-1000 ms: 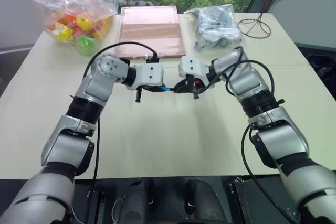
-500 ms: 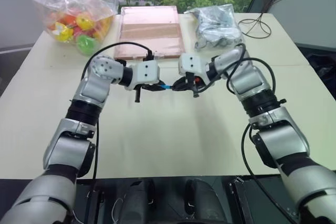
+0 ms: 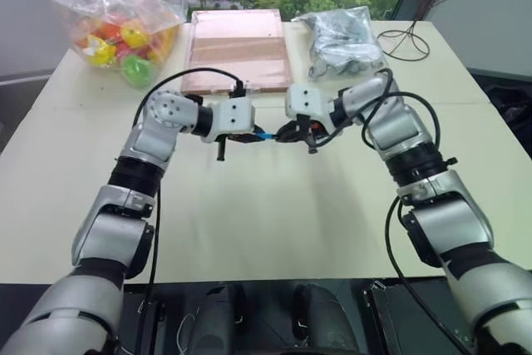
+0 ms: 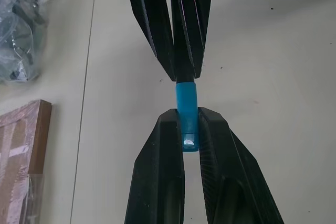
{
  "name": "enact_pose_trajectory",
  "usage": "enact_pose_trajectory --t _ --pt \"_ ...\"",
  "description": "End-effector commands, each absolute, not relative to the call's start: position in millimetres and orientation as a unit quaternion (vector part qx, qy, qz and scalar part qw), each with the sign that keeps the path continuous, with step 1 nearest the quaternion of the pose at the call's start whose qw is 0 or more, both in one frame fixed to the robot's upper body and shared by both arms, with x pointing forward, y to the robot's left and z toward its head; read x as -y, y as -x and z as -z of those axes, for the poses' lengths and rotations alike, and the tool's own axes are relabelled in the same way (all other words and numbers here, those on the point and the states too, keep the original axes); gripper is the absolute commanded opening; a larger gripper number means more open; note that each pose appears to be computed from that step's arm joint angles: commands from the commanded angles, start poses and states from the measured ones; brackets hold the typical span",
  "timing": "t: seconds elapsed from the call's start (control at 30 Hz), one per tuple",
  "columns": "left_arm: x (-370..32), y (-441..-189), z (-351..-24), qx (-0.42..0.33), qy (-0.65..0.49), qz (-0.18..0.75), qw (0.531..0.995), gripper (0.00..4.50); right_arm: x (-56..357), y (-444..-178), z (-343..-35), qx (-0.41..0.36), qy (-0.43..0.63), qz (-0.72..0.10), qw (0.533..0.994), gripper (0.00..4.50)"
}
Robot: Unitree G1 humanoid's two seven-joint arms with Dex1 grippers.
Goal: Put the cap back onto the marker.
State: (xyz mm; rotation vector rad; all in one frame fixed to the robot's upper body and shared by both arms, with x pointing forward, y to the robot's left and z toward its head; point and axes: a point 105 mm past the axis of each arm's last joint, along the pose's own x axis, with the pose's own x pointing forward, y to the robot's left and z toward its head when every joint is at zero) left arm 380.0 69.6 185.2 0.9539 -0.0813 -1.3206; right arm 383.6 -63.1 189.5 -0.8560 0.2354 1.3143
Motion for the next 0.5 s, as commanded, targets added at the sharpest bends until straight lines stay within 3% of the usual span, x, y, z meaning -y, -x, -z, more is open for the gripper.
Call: enact_pose_trajectory --t 0.03,0.07,0.27,0.5 --pt "-47.9 -378.3 -208.7 0.105 -0.442 0.584 0.673 0.01 29.9 -367.0 -218.4 -0.018 0.413 -0.627 0.661 0.00" --pt "-48.4 -379.2 -208.3 0.108 -0.448 0.580 0.672 0.01 30.8 -367.5 -217.3 -0.019 0.416 -0.625 0.660 0.00" --pt "-51.3 -386.0 -211.4 0.118 -0.454 0.560 0.683 2.89 34.8 -369.8 -208.2 -0.032 0.410 -0.624 0.664 0.00" --pt "-59.0 -387.9 -214.3 0.110 -0.450 0.557 0.689 2.89 45.8 -378.6 -196.1 -0.055 0.404 -0.607 0.682 0.00"
